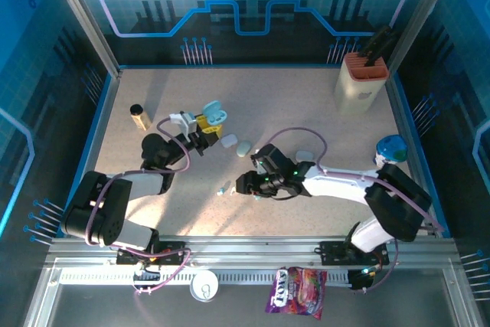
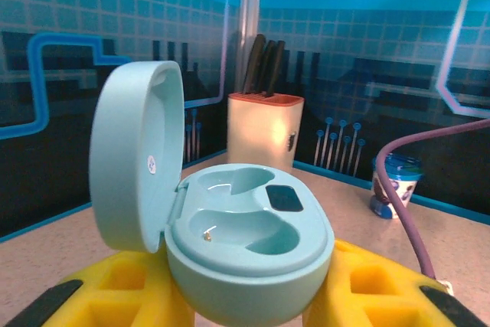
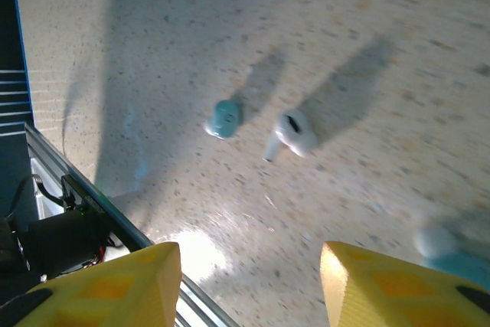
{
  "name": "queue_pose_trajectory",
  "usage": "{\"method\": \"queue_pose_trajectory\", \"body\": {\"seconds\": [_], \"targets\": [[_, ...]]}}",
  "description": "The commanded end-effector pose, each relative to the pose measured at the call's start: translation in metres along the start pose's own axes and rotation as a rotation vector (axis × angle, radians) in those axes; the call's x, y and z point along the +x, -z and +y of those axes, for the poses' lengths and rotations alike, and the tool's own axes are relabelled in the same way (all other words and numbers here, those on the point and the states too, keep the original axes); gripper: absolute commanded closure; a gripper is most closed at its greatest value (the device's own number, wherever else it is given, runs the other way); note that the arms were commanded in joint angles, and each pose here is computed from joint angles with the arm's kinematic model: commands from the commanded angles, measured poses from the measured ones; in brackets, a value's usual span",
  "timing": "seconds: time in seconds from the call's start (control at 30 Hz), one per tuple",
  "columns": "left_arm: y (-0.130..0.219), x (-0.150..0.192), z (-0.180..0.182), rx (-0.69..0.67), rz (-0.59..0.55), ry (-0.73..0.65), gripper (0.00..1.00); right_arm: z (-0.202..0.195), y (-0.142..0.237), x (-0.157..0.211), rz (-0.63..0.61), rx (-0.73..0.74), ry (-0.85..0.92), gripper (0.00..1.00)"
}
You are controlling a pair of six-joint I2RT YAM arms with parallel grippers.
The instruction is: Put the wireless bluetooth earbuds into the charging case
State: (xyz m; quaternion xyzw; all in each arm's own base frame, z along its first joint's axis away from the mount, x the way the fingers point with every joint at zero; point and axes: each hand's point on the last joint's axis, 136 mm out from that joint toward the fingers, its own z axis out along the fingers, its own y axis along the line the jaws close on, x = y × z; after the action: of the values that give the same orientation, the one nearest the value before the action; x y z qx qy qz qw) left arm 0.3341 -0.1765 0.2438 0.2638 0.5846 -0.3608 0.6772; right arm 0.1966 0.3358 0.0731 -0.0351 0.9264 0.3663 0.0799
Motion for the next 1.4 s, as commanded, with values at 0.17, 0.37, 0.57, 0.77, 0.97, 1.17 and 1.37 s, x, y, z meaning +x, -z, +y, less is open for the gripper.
{"method": "queue_pose_trajectory", "body": {"seconds": [0.17, 0.37, 0.57, 0.77, 0.97, 1.17, 1.37], "targets": [[0.005, -0.031, 0.02, -0.024, -0.069, -0.039, 0.76, 0.029, -0.048, 0.005, 0.069, 0.024, 0.05, 0.58], [0.006, -0.036, 0.021, -0.026, -0.079, -0.05, 0.76, 0.026, -0.062, 0.004, 0.085, 0.046, 0.031, 0.6], [0.009, -0.036, 0.02, -0.029, -0.079, -0.055, 0.76, 0.021, -0.07, 0.002, 0.098, 0.063, 0.012, 0.6], [0.008, -0.036, 0.02, -0.026, -0.077, -0.055, 0.76, 0.016, -0.073, -0.003, 0.098, 0.083, 0.004, 0.6], [0.008, -0.036, 0.019, -0.02, -0.076, -0.053, 0.76, 0.009, -0.075, -0.009, 0.092, 0.096, -0.015, 0.53], [0.008, -0.038, 0.018, -0.019, -0.079, -0.055, 0.76, 0.008, -0.079, -0.011, 0.12, 0.082, -0.018, 0.52], [0.009, -0.04, 0.018, -0.023, -0.085, -0.062, 0.76, 0.003, -0.084, -0.007, 0.142, 0.129, 0.0, 0.51]]}}
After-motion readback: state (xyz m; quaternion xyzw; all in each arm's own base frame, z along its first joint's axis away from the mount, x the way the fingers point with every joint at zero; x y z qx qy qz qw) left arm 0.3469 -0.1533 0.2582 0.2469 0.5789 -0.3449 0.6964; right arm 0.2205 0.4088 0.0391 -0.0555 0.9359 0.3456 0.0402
